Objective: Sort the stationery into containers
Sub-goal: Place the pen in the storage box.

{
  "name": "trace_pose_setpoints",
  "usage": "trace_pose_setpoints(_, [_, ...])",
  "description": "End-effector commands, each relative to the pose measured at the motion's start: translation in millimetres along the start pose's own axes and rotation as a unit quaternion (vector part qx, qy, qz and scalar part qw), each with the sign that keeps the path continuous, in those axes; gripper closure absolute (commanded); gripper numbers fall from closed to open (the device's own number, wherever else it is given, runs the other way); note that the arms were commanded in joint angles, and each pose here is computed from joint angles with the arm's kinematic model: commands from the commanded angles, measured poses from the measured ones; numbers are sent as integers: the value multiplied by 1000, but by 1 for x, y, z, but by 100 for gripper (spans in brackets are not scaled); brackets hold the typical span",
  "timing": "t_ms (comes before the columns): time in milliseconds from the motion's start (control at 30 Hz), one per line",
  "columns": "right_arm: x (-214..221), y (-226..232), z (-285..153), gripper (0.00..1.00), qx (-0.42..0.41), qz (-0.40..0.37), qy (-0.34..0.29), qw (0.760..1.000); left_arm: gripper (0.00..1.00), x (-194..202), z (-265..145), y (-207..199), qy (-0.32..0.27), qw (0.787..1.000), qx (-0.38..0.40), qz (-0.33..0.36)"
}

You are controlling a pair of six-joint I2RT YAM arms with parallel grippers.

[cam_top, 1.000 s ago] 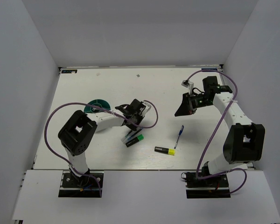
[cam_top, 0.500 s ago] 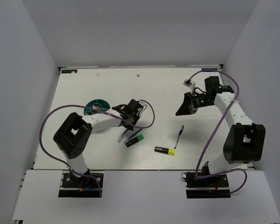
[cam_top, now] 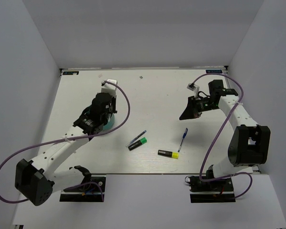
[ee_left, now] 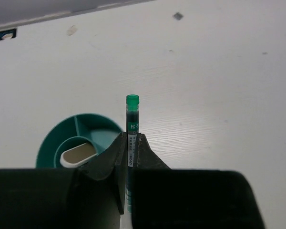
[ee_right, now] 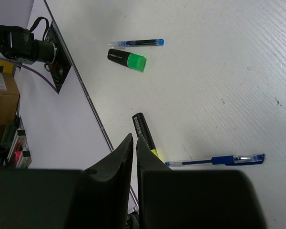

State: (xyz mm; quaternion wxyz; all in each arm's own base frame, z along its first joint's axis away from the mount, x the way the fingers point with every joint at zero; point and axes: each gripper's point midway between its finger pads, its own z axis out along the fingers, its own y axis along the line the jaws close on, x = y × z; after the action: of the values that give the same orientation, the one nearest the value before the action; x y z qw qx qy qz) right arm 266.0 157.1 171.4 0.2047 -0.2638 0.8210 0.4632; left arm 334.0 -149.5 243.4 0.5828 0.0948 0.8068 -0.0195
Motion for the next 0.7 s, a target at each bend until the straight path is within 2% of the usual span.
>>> trace_pose_setpoints(0, [1, 2, 1, 91, -13, 8, -1, 1000, 100, 20, 14, 28, 11, 998, -62, 11])
trace_pose_setpoints(300, [2, 0, 1, 91, -18, 9, -1, 1000, 100, 30, 34, 46, 1, 995, -102, 13])
trace_pose_setpoints(667, [5, 0, 5, 91, -27, 13, 5, 1000, 100, 35, 48, 47, -1, 995, -98, 13])
